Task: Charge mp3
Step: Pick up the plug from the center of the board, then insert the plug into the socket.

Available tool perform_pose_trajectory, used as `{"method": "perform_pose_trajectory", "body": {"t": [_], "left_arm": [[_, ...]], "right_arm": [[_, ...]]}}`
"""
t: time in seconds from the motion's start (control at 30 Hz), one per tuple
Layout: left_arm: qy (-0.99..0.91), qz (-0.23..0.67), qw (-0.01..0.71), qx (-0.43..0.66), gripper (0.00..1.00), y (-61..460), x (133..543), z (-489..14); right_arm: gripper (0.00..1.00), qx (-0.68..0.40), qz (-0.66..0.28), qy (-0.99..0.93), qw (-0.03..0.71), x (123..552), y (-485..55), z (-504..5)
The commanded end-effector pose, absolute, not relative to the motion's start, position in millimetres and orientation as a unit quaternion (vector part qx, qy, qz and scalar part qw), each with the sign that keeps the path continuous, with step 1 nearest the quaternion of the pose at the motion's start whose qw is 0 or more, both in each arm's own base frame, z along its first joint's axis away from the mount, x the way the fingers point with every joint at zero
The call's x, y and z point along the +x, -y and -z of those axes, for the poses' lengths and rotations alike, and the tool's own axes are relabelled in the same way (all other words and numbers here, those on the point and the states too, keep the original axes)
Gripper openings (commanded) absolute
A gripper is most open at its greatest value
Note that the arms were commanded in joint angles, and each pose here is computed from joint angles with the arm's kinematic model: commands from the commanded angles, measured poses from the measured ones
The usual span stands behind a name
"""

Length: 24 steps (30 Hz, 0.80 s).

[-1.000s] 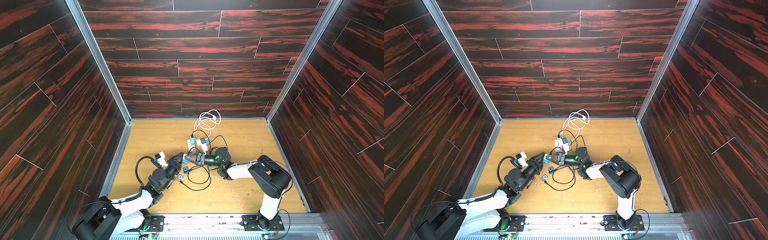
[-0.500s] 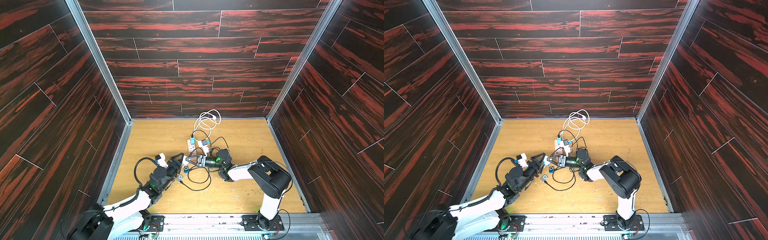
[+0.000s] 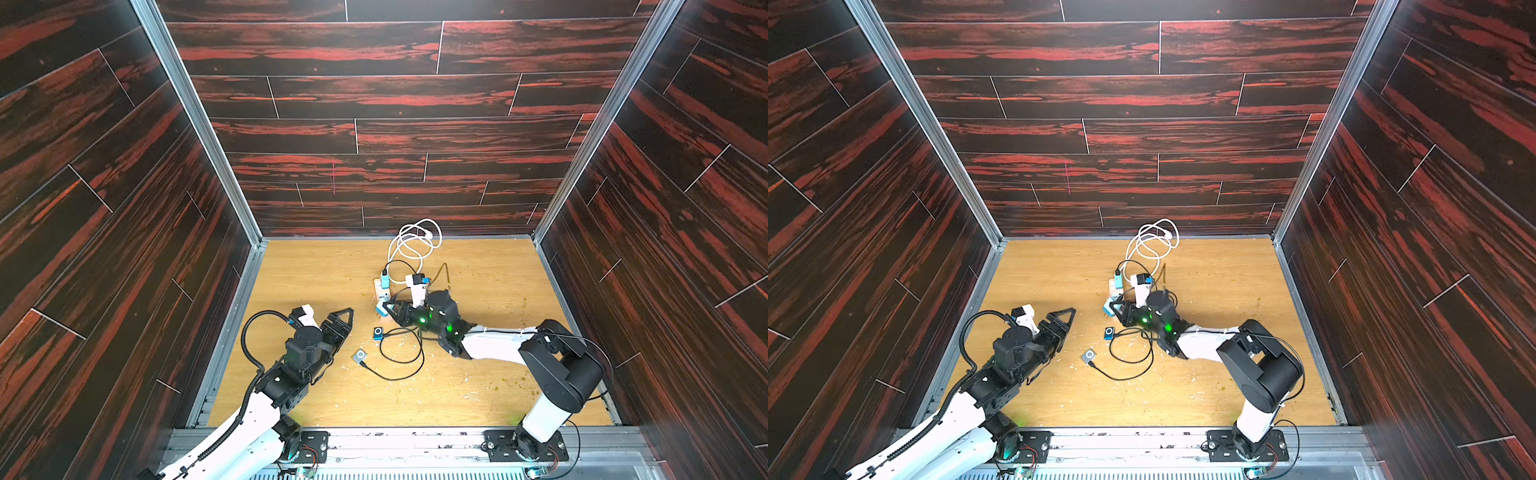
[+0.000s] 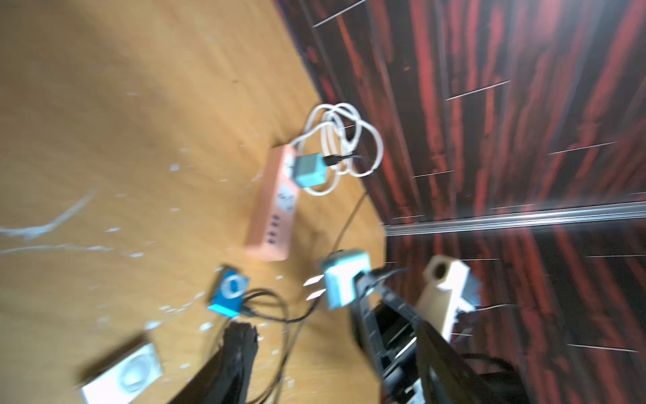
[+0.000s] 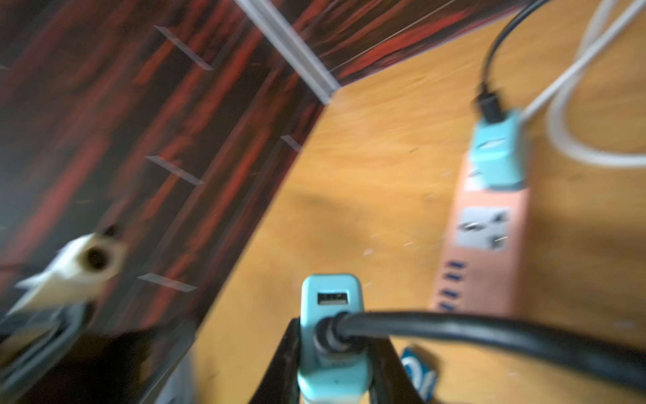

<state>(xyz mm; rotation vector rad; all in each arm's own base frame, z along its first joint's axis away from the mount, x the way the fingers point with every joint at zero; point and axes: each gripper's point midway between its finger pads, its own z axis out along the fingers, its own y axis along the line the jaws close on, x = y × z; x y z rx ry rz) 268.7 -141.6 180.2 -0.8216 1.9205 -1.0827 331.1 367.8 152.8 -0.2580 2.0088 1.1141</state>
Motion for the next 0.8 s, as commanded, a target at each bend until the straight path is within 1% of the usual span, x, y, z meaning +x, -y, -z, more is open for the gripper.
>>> {"method": "perform_pose_trajectory", "body": {"t": [0.0, 0.13, 0.33, 0.63, 0.77], "left_arm": [[-0.780, 0.383, 0.376, -0.322, 0.74, 131, 261, -158], [-0.783, 0.379, 0.379, -0.316, 0.74, 129, 259, -158], [-0.786, 0.372, 0.384, -0.310, 0.74, 126, 257, -158], [-0.787, 0.369, 0.389, -0.305, 0.74, 123, 254, -153], [-0.786, 0.369, 0.390, -0.305, 0.74, 122, 254, -150]], "right_arm": [[0.00, -0.098, -0.317, -0.842, 0.425, 354, -351, -115], [0.00, -0.100, -0.253, -0.858, 0.437, 371, -352, -98], [0.00, -0.097, -0.203, -0.865, 0.449, 392, -355, -83], [0.00, -0.082, -0.175, -0.857, 0.478, 411, -354, -84], [0.00, -0.089, -0.157, -0.861, 0.476, 417, -357, -75]]}}
